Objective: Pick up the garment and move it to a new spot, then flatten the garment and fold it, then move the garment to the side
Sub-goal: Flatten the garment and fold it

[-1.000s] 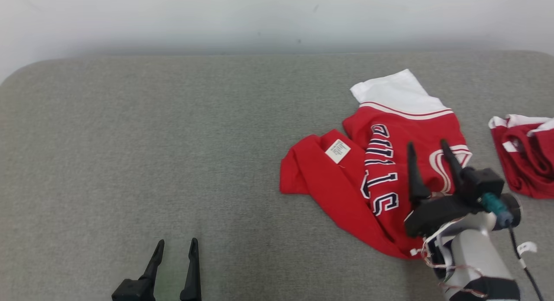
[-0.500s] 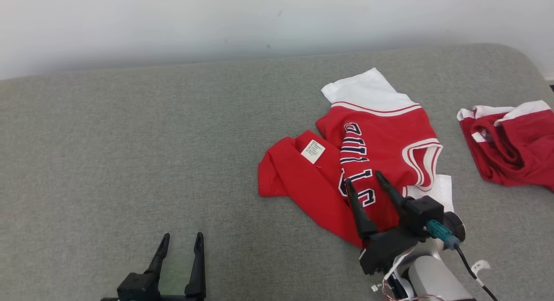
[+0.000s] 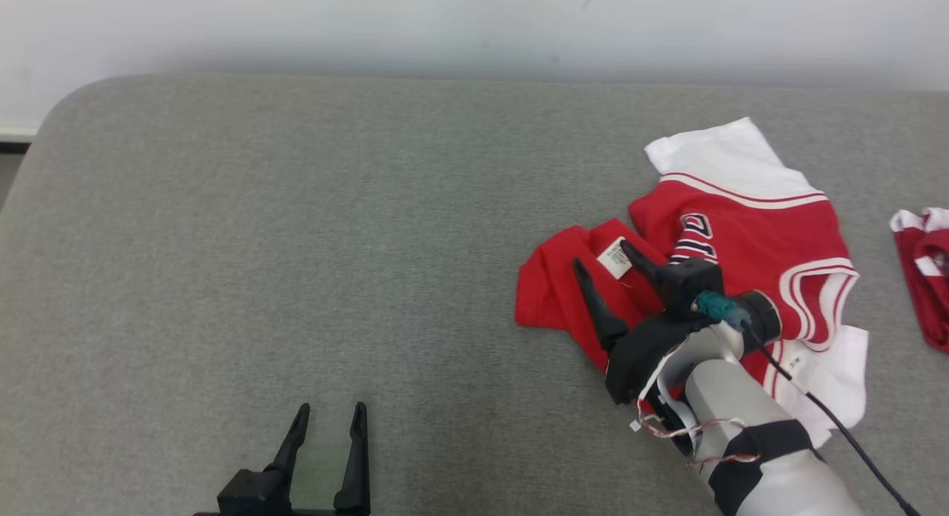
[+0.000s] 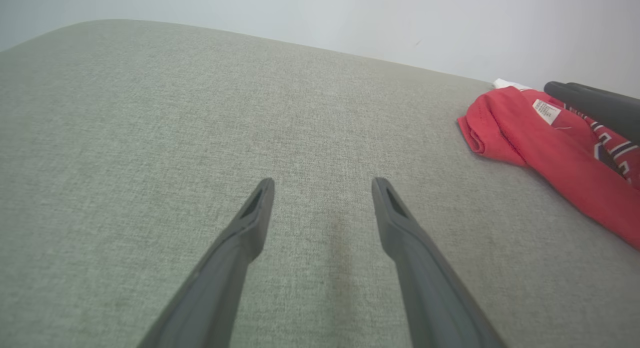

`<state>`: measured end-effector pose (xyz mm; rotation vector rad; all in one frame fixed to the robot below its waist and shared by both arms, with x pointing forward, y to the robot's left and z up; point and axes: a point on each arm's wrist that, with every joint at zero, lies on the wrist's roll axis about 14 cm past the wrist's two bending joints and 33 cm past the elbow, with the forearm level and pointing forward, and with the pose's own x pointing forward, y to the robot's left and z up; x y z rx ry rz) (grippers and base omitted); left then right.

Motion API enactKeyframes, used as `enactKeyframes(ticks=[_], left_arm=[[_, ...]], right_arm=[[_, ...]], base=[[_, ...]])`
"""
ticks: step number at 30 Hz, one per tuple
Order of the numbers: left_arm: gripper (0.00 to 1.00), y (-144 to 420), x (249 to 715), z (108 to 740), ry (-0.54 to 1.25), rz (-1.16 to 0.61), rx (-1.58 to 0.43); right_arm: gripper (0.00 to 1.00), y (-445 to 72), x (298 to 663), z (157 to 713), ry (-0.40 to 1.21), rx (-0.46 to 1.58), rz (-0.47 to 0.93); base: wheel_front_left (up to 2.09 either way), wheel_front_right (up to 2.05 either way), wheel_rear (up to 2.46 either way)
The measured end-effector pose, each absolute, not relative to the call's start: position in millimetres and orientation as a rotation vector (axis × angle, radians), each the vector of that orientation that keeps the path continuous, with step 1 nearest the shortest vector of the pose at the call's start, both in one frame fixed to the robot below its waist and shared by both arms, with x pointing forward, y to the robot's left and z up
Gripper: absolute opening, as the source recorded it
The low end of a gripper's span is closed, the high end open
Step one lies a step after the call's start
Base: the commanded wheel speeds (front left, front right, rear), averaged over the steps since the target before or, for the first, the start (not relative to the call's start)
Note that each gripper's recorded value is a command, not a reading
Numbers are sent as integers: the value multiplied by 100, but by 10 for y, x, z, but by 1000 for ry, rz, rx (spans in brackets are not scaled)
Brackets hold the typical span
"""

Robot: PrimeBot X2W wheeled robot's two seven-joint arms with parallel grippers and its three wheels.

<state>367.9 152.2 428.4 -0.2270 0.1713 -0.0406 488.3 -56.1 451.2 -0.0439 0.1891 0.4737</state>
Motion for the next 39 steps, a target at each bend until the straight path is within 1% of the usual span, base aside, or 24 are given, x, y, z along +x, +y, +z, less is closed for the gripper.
enactKeyframes(ticks=[6, 7, 8, 9, 10, 13, 14, 15, 16, 17, 20, 23, 28, 31, 33, 34, 35, 36, 37, 39], left_arm=[[100, 1686, 3569, 4220, 192, 20, -228], [100, 1711, 3545, 4202, 198, 30, -227], [100, 1732, 3526, 4188, 202, 38, -226], [100, 1766, 3510, 4179, 205, 51, -226], [100, 1777, 3506, 4172, 207, 55, -225], [100, 1785, 3509, 4169, 208, 59, -224], [100, 1777, 3517, 4176, 206, 56, -224], [100, 1777, 3517, 4176, 206, 56, -224], [100, 1768, 3525, 4182, 204, 53, -224], [100, 1762, 3533, 4185, 203, 50, -225], [100, 1735, 3563, 4198, 198, 39, -223], [100, 1716, 3577, 4212, 193, 31, -220], [100, 1726, 3561, 4249, 181, 27, -217], [100, 1737, 3558, 4297, 165, 26, -216], [100, 1748, 3549, 4326, 155, 25, -214], [100, 1753, 3541, 4338, 151, 26, -214], [100, 1766, 3526, 4342, 150, 30, -214], [100, 1778, 3506, 4338, 151, 34, -215], [100, 1782, 3494, 4339, 150, 34, -216], [100, 1791, 3498, 4364, 142, 33, -216]], right_arm=[[100, -370, 5057, 4389, 248, -58, 510], [90, -336, 5061, 4346, 264, -62, 518], [84, -308, 5064, 4317, 272, -59, 523], [46, -280, 5059, 4241, 296, -60, 528], [42, -279, 5055, 4203, 309, -57, 527], [42, -315, 5052, 4149, 326, -60, 517], [38, -327, 5049, 4144, 327, -60, 514], [20, -327, 5049, 4144, 327, -60, 514], [20, -332, 5042, 4139, 328, -61, 513], [0, -342, 5033, 4125, 333, -63, 511], [0, -315, 5040, 4188, 304, -51, 515], [0, -178, 5050, 4367, 242, -36, 547], [0, 179, 4972, 4867, 86, 16, 644], [0, 446, 4770, 5204, -20, 61, 739], [0, 599, 4531, 5276, -48, 70, 820], [0, 648, 4406, 5237, -37, 69, 858], [6, 690, 4273, 5154, -6, 80, 891], [40, 734, 4121, 5053, 36, 102, 925], [100, 762, 3969, 4945, 86, 116, 959], [100, 860, 3626, 4796, 185, 137, 1055]], base=[[0, 0, 0], [0, 0, 0], [0, 0, 0], [0, 0, 0], [0, 0, 0], [0, 0, 0], [0, 0, 0], [0, 0, 0], [0, 0, 0], [0, 0, 0], [0, 0, 0], [0, 0, 0], [0, 0, 0], [0, 0, 0], [0, 0, 0], [0, 0, 0], [0, 0, 0], [0, 0, 0], [0, 0, 0], [0, 0, 0]])
